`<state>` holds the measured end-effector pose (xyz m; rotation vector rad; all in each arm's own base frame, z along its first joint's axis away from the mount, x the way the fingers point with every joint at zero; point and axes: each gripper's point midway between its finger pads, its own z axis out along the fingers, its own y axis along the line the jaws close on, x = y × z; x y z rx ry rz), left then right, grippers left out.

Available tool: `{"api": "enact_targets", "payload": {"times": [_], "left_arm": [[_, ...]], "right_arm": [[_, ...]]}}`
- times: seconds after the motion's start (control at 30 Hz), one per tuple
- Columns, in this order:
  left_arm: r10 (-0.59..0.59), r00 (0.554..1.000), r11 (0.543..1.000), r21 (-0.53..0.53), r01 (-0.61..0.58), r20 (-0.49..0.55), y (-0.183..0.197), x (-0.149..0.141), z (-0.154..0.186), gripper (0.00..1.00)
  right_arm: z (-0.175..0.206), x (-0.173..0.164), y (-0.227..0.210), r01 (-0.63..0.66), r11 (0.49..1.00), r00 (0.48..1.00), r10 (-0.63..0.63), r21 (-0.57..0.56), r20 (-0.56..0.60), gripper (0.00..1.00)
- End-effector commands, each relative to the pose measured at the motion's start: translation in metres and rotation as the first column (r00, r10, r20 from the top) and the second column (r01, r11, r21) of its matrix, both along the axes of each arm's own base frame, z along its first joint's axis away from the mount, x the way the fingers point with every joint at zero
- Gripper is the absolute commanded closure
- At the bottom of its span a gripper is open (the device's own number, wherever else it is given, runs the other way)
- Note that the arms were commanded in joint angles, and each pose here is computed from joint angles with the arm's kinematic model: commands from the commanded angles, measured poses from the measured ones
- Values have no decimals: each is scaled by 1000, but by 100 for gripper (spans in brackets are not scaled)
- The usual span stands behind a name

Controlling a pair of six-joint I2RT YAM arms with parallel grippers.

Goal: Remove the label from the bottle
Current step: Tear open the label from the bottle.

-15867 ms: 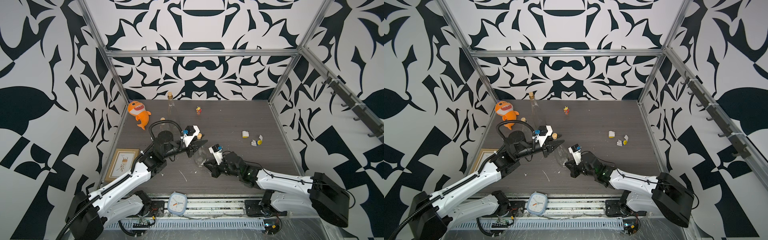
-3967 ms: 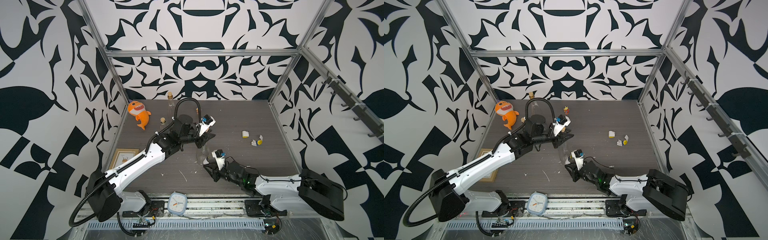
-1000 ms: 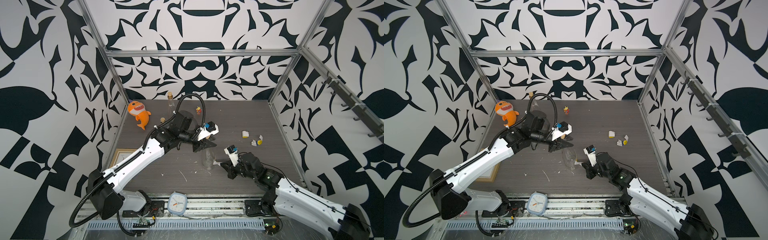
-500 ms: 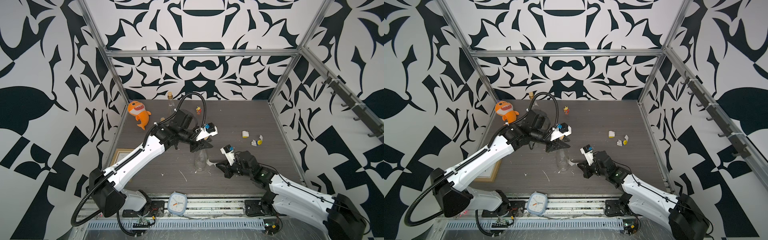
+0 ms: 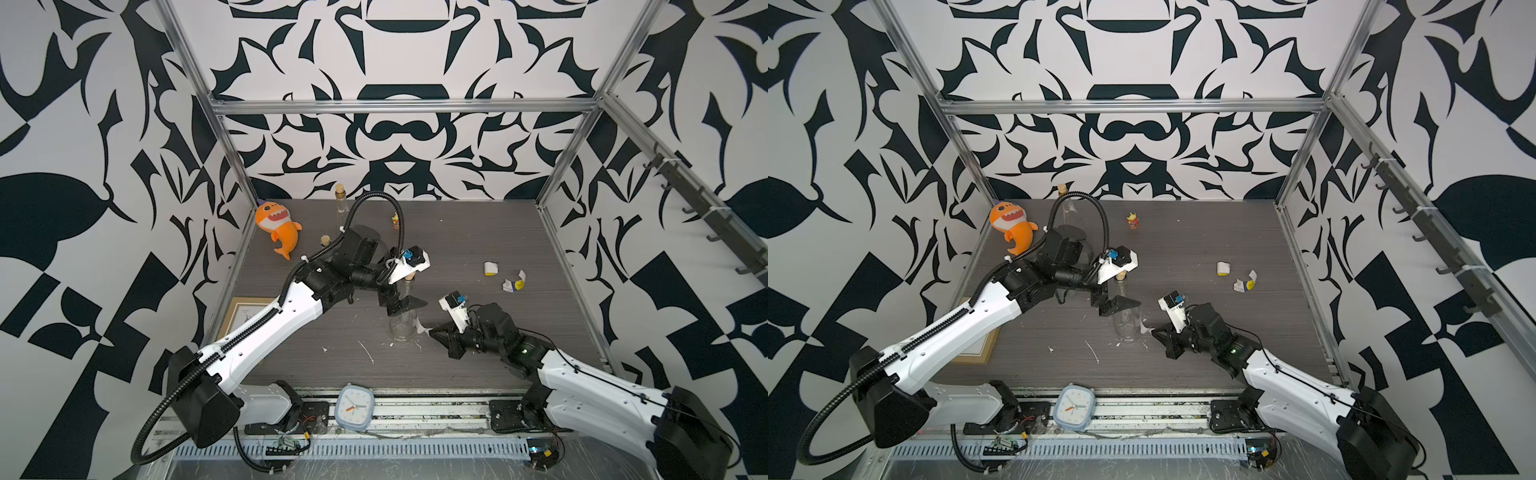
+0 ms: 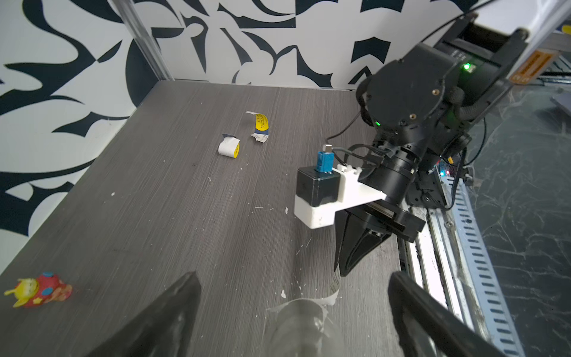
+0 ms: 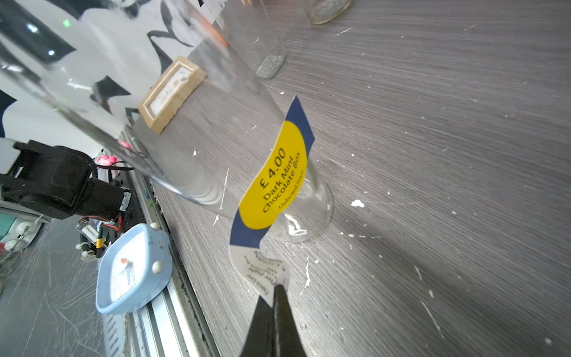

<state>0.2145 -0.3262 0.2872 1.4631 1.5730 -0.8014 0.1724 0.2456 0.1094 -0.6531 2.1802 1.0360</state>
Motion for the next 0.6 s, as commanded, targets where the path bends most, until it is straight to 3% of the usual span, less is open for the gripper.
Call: {"api": "enact_targets", "payload": {"times": [0.0,0.27,0.57], "left_arm": [[72,995,995,-71,-67,62,8,4,28,1],[149,987,985,-92,-144,52,29,-4,29,1],[195,981,977,-94,-193,16,46,-15,20,1]], "right_arm": [[12,-7,9,-51,997,998,49,57,36,100],[18,-31,30,-156,983,986,148,102,78,100],[21,-43,61,-188,972,977,169,144,133,100]]}}
